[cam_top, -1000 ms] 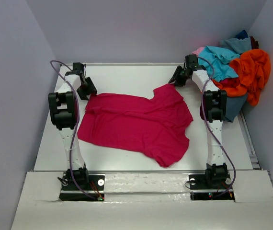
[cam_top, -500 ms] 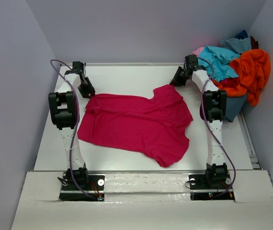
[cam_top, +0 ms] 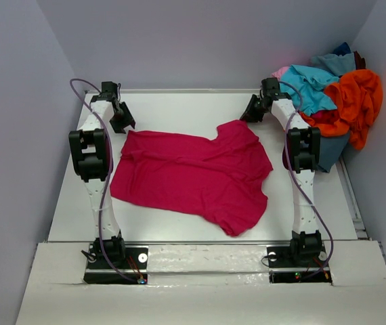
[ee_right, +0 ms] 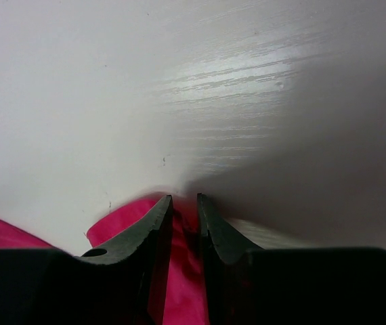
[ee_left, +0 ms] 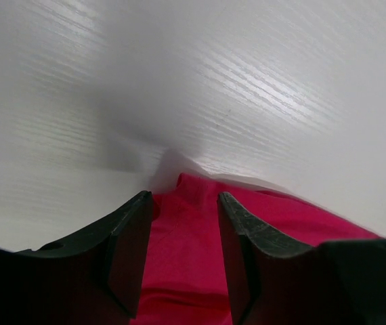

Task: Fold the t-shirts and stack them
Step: Flatten the tshirt out

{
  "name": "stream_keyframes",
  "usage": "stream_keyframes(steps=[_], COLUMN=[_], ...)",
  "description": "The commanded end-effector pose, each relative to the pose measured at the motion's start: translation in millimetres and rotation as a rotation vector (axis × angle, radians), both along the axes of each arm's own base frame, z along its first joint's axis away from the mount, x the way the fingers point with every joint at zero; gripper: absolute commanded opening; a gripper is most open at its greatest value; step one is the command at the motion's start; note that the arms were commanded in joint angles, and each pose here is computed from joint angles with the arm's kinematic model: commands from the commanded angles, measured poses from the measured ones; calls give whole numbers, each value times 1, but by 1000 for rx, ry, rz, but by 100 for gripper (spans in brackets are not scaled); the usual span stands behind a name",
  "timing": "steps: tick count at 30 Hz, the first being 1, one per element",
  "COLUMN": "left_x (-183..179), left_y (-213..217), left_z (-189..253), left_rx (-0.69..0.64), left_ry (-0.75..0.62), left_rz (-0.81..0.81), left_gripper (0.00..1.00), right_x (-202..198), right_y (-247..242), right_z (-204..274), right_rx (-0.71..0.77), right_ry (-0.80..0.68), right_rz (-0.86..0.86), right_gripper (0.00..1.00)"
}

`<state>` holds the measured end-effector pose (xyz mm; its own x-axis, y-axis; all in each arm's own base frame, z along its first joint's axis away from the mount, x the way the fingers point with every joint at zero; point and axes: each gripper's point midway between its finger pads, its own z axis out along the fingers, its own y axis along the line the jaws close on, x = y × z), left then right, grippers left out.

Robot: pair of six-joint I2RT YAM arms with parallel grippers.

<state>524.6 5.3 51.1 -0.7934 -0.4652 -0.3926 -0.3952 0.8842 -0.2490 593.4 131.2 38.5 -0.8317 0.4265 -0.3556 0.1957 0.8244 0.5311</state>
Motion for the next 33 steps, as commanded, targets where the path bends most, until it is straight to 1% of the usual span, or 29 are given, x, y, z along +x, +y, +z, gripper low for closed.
stream_keyframes(steps=[1, 3, 5, 10, 22, 33], left_x=[13, 16, 22, 30, 11, 5], left_y=[3, 3, 2, -3, 0, 6], left_z=[14, 11, 16, 11, 8, 19], left_rx=[15, 11, 5, -20, -1, 8], left_ry=[-40, -35, -51, -54, -17, -24], left_rz=[-17, -17, -21, -28, -34, -20], left_gripper=[54, 53, 49, 47, 46, 46], right_x=[-1, -2, -2, -2, -3, -4], right_y=[-3, -4, -4, -4, -4, -4], right_z=[5, 4, 5, 7, 1, 2], right_rx=[-9, -14, -18, -18, -13, -11], right_ry=[-1, 3, 1, -2, 10, 11], right_rz=[8, 7, 7, 8, 2, -1], right_gripper=[27, 27, 27, 27, 27, 27])
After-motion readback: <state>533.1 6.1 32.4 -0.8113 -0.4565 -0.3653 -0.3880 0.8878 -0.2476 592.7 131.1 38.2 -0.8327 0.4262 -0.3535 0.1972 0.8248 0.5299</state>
